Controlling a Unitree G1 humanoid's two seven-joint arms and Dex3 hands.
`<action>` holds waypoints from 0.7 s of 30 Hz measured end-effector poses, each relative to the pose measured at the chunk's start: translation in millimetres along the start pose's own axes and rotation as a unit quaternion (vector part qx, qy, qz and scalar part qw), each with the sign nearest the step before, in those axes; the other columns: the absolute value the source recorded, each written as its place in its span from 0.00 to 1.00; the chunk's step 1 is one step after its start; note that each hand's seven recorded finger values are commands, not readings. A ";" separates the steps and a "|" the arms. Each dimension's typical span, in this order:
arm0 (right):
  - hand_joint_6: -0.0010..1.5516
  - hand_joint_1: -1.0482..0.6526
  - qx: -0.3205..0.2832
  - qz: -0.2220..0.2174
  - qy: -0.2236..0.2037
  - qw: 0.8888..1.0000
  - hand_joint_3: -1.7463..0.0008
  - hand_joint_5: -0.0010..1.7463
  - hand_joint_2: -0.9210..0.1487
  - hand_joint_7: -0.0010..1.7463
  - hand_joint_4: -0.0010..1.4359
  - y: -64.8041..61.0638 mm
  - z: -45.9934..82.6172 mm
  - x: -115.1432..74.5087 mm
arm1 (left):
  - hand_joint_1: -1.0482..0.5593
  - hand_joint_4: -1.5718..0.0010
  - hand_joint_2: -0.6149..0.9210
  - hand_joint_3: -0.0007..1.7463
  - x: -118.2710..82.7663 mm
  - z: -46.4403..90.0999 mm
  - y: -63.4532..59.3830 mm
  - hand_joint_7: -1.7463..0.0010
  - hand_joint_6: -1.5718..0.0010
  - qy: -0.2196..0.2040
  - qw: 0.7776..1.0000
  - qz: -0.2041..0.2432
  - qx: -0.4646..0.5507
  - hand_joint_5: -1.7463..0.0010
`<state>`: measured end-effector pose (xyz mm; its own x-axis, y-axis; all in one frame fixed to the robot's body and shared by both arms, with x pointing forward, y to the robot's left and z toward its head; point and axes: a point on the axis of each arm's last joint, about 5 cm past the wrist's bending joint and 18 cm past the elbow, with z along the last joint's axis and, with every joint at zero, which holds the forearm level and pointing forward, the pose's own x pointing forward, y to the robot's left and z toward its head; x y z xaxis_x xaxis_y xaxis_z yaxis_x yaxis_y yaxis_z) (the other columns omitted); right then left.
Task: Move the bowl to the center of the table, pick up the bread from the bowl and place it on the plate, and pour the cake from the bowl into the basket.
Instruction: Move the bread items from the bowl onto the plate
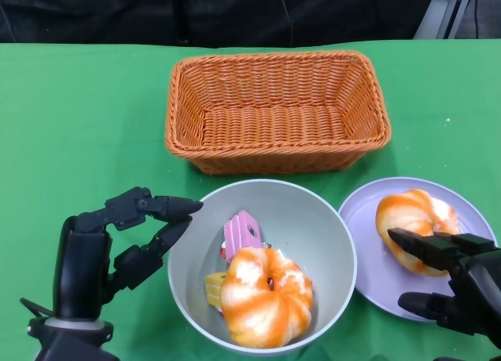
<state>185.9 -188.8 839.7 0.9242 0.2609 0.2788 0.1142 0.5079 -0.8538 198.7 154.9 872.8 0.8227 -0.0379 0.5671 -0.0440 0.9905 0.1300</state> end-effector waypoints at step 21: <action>0.80 0.57 0.033 -0.083 -0.030 0.996 0.81 0.33 0.08 0.02 0.75 8.4 -2.1 2.7 | 0.51 0.49 1.00 0.12 -1.2 -0.1 0.1 0.70 0.36 0.002 1.000 0.000 0.000 0.39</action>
<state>190.1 -185.6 832.3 0.8711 0.2156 0.4413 0.2376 0.6013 -0.7629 197.8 155.0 872.0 0.8250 -0.0373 0.5640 -0.0435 0.9907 0.1292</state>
